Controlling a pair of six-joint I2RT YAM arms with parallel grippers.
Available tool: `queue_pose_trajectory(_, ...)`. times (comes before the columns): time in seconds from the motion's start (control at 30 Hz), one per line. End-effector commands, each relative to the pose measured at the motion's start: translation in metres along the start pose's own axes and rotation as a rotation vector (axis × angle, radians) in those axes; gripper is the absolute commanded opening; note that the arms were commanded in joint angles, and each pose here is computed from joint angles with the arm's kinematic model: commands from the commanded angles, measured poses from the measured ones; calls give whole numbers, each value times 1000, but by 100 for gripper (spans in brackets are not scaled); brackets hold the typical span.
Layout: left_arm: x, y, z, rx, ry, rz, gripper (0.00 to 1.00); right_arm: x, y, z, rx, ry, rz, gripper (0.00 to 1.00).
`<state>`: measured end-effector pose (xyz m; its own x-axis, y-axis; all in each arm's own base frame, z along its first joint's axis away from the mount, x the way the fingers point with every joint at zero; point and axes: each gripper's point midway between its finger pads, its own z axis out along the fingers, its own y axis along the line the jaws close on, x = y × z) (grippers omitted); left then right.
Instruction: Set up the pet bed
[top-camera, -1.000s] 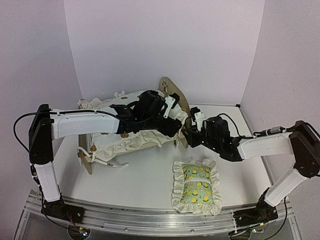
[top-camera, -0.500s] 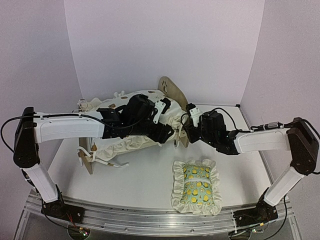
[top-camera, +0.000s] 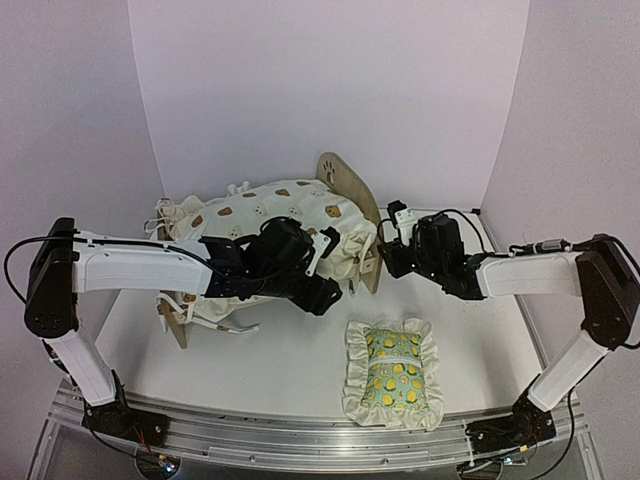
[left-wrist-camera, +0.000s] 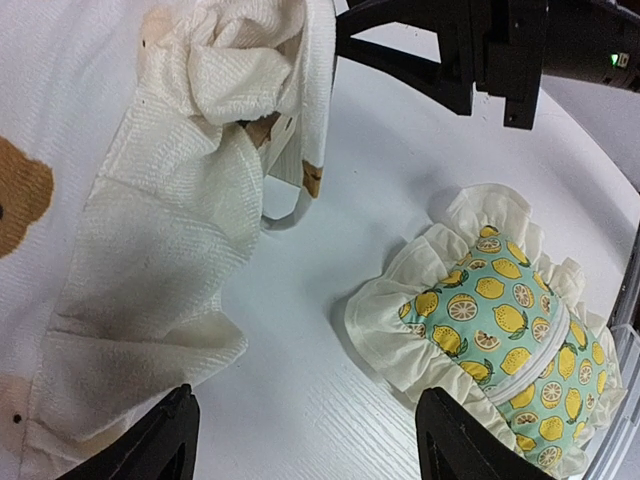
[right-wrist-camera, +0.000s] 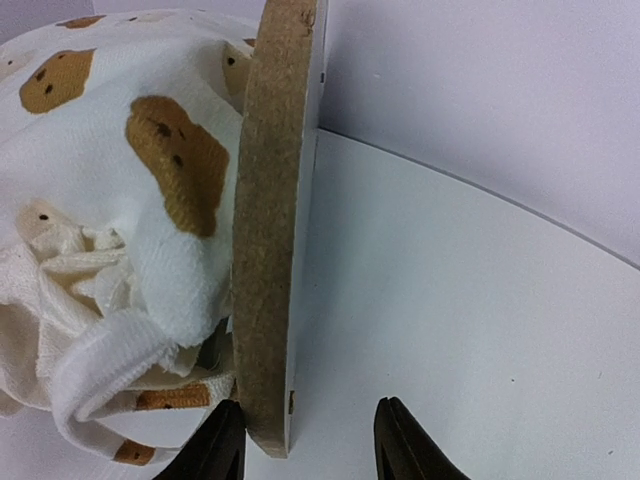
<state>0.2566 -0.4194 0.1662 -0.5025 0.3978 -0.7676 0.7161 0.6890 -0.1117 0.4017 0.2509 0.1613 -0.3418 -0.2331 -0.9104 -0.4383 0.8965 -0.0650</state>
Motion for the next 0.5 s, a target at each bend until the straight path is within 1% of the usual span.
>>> queue_pose_trajectory(0.0, -14, -5, -17, 16, -59, -25, 75, -24, 0, 8, -72, -34, 100, 44)
queue_pose_trajectory(0.13, -7, -9, -18, 27, -48, -30, 75, -30, 2, 22, -108, -34, 129, 41)
queue_pose_trajectory(0.23, 0, -14, -19, 40, -39, -33, 75, -32, 7, 32, -148, -29, 147, 36)
queue_pose_trajectory(0.33, 8, -18, -18, 52, -30, -39, 74, -32, 14, 38, -185, -21, 160, 24)
queue_pose_trajectory(0.37, 10, -20, -18, 59, -28, -43, 73, -33, 15, 38, -188, -21, 167, 18)
queue_pose_trajectory(0.43, 13, -26, -18, 81, -34, -47, 73, -35, 15, 37, -189, -23, 178, 3)
queue_pose_trajectory(0.47, 17, -28, -17, 89, -33, -49, 73, -37, 14, 36, -182, -27, 184, 0)
